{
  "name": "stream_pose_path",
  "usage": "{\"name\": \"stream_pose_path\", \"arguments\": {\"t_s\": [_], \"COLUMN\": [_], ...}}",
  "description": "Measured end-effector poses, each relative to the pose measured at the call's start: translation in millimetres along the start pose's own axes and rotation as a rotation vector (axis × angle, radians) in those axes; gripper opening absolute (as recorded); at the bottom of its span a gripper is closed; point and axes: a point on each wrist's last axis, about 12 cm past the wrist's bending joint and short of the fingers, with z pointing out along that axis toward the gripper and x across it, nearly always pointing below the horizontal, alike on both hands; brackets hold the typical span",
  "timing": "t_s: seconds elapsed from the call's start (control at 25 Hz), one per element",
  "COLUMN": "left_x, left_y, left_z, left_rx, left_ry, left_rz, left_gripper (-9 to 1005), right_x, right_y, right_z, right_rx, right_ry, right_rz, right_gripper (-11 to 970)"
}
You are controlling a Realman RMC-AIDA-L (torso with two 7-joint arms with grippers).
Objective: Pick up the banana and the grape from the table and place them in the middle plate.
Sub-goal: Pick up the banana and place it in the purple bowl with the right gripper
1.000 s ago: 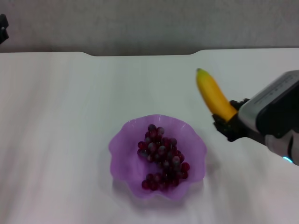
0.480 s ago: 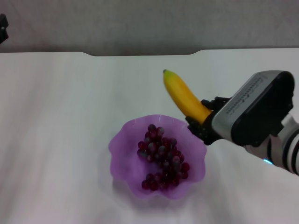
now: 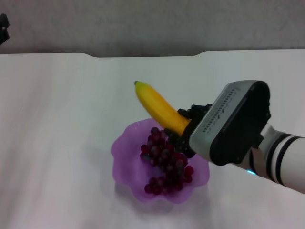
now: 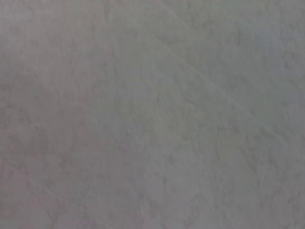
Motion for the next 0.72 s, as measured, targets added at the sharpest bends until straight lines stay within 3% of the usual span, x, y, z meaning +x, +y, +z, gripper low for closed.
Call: {"name": "stream_pose_path", "arguments": {"t_s": [0.72], "left_x": [-2], "left_y": [-0.5], "left_z": [2], "left_rx": [0.005], "left_ry": [-0.008], "left_rz": [-0.007], "left_gripper": [879], "right_x": [2], "right_y": [16.6], "right_z": [20], "right_rx": [-0.062], "right_ry": [0.021], "right_rz": [-0.044], "right_gripper": [565]}}
